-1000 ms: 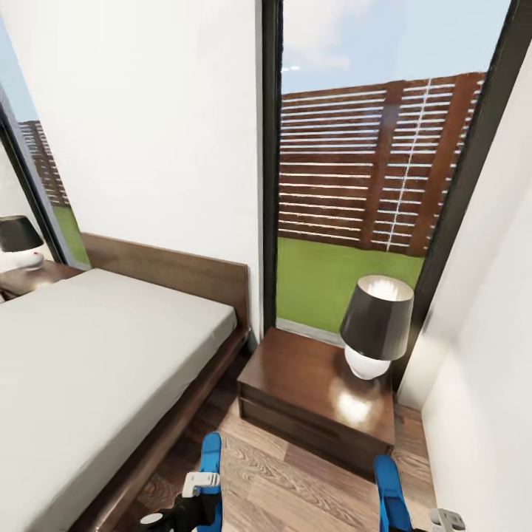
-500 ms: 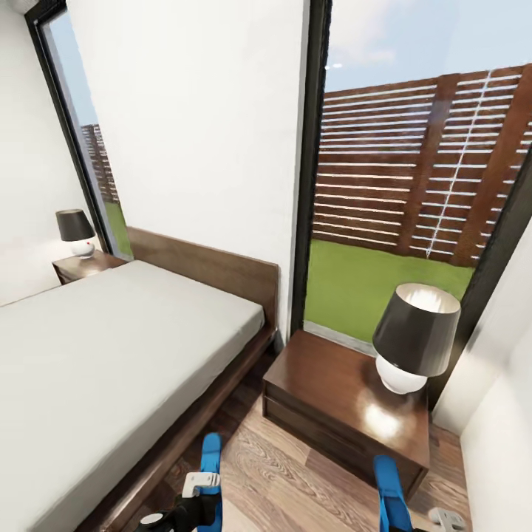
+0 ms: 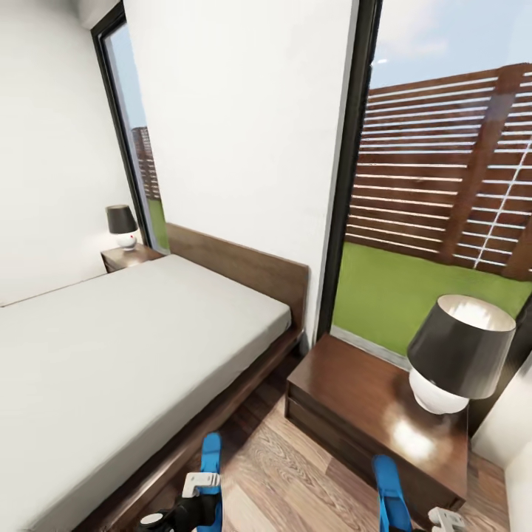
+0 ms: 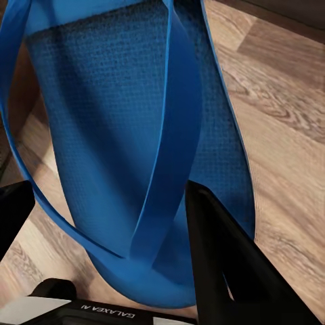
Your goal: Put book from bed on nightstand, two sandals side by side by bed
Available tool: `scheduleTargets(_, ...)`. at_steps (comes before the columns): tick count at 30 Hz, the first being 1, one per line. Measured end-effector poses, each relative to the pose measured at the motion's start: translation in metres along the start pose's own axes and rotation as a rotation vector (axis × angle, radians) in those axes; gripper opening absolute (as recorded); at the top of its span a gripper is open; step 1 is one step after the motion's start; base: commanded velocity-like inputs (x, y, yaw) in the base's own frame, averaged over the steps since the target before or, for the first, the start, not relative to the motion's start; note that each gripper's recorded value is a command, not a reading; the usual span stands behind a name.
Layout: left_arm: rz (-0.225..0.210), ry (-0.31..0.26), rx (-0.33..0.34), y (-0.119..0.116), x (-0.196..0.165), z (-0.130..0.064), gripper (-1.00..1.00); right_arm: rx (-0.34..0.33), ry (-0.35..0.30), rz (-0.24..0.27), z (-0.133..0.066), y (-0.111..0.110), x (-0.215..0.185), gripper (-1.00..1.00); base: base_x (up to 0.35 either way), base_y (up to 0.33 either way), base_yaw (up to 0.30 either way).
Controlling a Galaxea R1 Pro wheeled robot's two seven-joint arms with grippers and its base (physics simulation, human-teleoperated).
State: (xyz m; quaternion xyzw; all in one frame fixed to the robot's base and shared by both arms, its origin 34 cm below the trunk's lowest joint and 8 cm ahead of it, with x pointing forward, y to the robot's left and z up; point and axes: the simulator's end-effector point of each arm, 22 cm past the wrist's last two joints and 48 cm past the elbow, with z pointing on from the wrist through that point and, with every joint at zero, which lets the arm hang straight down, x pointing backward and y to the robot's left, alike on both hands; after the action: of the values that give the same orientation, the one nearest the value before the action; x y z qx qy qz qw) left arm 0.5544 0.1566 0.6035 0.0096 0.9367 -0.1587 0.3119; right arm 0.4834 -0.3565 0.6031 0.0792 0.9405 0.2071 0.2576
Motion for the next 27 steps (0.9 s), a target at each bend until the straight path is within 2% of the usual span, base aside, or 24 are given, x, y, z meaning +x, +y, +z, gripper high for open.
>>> scheduleTargets(27, 0.000, 0.000, 0.000, 0.0000, 0.0000, 0.0000, -1.00, -0.001, 0.001, -0.001, 0.0000, 0.0002, 0.0002, -1.00, 0.000, 0.000, 0.292)
